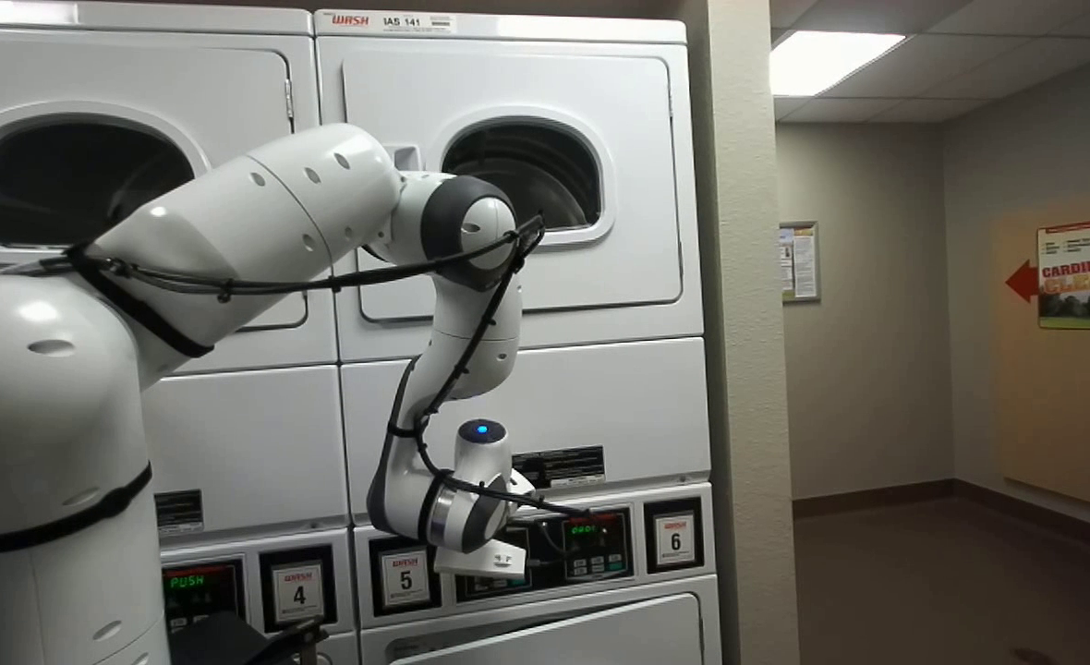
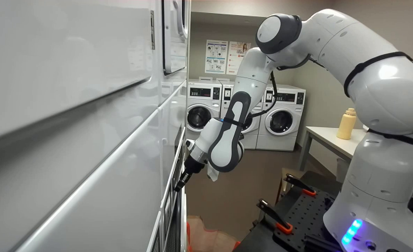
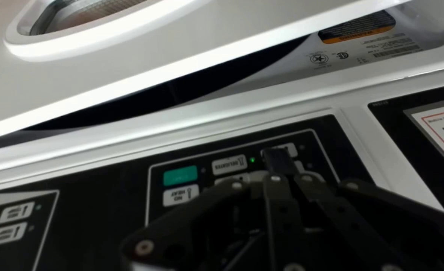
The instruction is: Press the button near the number 5 on the machine
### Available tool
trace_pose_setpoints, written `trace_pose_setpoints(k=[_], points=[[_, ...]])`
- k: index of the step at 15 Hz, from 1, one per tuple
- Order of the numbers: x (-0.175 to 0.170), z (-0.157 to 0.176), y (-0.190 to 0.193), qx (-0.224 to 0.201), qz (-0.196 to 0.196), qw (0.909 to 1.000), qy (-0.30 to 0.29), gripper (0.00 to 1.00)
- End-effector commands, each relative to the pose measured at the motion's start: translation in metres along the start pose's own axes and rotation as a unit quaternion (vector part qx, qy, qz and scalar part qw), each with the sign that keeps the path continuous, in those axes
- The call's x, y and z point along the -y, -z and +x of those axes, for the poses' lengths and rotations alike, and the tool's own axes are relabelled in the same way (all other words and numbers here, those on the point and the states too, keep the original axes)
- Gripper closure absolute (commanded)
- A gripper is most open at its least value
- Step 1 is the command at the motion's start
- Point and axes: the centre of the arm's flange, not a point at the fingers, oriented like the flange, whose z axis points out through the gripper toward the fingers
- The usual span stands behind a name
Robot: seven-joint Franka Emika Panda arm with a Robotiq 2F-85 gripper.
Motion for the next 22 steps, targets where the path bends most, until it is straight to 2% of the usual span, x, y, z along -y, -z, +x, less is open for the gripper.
trace_pose_setpoints(k=[1, 8, 12, 13, 16, 18, 22], points=[[0.025, -0.018, -0.012, -0.016, 0.002, 0.9999, -0.002, 1.00], [0.015, -0.029, -0.004, 0.038, -0.022, 0.9988, -0.020, 1.00], [0.013, -0.040, -0.011, 0.053, -0.033, 0.9977, -0.025, 1.00], [0.014, -0.040, -0.013, 0.052, -0.030, 0.9980, -0.022, 1.00], [0.022, -0.033, -0.020, 0.011, -0.013, 0.9998, -0.010, 1.00], [0.027, -0.019, -0.020, -0.016, -0.017, 0.9997, -0.012, 1.00], [0.031, -0.019, -0.020, -0.021, -0.014, 0.9996, -0.010, 1.00]])
